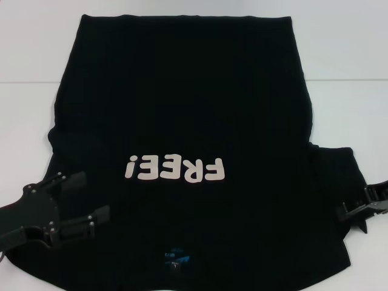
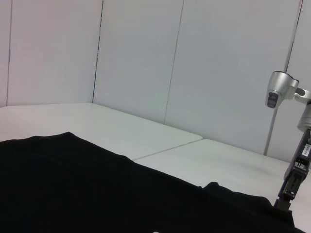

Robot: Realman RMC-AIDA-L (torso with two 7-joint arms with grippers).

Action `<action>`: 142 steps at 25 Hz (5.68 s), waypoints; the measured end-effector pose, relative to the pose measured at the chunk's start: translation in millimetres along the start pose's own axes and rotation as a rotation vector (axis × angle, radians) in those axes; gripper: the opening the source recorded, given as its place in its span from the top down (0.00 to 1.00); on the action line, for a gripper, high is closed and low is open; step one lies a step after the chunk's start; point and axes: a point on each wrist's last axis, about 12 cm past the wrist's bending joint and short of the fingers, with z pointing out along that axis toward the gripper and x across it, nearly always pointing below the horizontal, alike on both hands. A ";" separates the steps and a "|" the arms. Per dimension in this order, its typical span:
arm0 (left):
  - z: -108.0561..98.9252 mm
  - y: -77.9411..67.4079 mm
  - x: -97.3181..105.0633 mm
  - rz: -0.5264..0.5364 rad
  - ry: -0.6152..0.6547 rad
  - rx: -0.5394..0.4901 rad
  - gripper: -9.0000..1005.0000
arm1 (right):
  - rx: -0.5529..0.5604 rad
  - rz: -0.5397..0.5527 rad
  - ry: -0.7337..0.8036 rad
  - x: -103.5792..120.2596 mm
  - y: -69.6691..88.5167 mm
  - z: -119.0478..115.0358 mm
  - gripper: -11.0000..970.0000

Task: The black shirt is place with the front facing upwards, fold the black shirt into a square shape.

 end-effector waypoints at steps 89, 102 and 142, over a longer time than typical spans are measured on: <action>-2.4 -4.1 -0.3 0.004 -0.039 0.001 0.07 | 0.111 0.085 -0.148 -15.9 -19.2 -14.4 0.21; -2.8 -3.8 -0.4 0.005 -0.039 0.001 0.07 | 0.106 0.068 -0.128 -19.5 -12.4 -4.2 0.21; -3.8 -3.6 -0.2 0.005 -0.037 -0.001 0.07 | 0.124 0.042 -0.105 -21.4 -6.9 3.2 0.21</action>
